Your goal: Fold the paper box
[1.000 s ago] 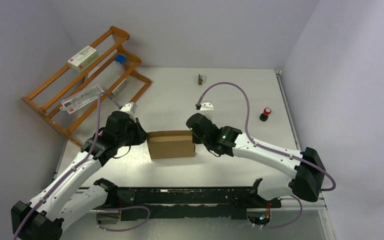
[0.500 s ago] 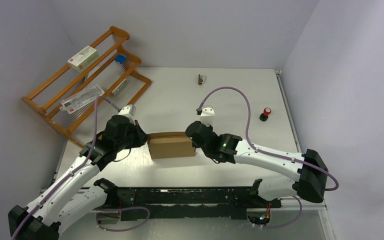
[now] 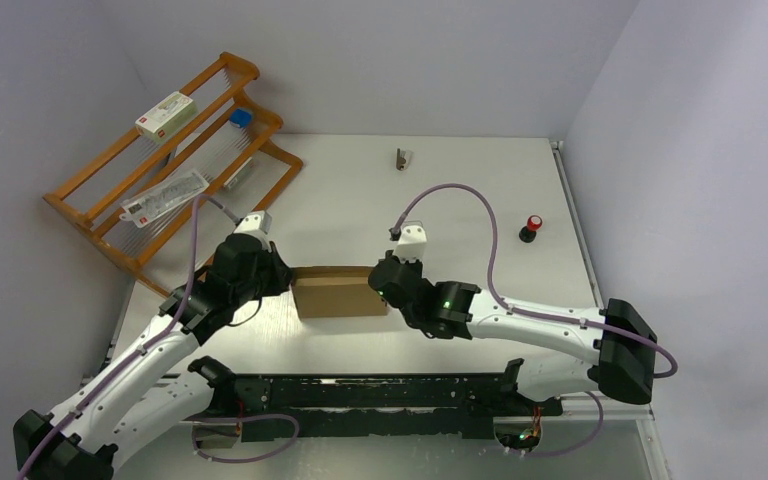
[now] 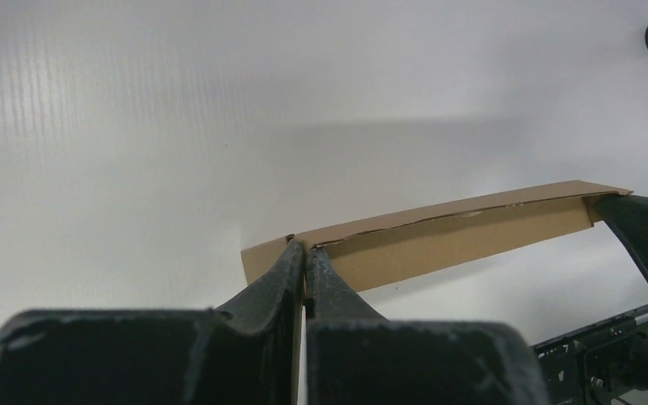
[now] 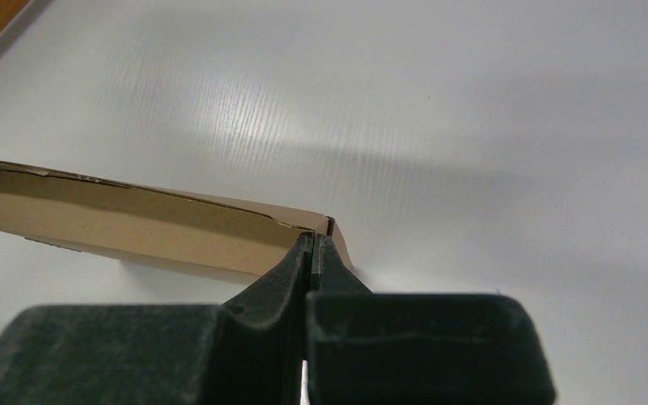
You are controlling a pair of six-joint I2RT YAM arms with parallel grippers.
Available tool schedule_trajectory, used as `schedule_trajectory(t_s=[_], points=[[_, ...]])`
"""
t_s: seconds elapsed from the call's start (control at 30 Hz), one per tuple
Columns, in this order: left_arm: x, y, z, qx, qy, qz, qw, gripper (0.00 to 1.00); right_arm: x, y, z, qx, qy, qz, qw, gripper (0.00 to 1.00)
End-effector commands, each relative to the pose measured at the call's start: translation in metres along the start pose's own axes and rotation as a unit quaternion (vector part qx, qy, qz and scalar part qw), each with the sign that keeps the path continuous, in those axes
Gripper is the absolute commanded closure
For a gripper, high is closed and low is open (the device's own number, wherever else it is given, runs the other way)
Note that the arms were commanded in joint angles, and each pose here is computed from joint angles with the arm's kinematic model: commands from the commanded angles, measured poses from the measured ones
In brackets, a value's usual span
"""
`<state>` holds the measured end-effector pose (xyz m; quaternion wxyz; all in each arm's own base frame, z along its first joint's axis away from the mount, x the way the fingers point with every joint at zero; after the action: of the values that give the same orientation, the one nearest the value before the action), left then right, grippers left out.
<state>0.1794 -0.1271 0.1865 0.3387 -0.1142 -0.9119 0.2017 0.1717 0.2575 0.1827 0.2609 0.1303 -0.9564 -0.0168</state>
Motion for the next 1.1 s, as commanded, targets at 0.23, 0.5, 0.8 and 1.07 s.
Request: schedule_trajectory(t_s=[0.23, 0.5, 0.8, 1.07], points=[[-0.002, -0.003, 0.016, 0.002, 0.005, 0.02, 1.0, 0.95, 0.006, 0.009, 0.021, -0.007, 0.012, -0.05, 0.999, 1.0], [-0.002, 0.005, 0.016, -0.048, -0.011, -0.002, 0.999, 0.95, 0.007, 0.002, 0.027, -0.009, -0.01, -0.063, 0.998, 1.0], [-0.012, -0.007, 0.022, -0.058, -0.038, 0.028, 0.997, 0.95, 0.007, -0.011, 0.023, 0.012, -0.061, -0.056, 0.997, 1.0], [-0.023, -0.021, 0.025, -0.074, -0.069, 0.042, 0.994, 0.95, 0.005, -0.016, 0.02, 0.012, -0.096, -0.052, 0.994, 1.0]])
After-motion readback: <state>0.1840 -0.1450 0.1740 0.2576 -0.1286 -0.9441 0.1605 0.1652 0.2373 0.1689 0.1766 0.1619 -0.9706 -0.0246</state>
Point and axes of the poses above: each gripper's point midway between its finger pads, its own x axis back along the fingers, its own y axis along the line the jaws close on, z = x × y, the point moved 6 cm from there along x, back along the fingers, and after that the axes turned 3 degrees about x, right-handed, at the moved point
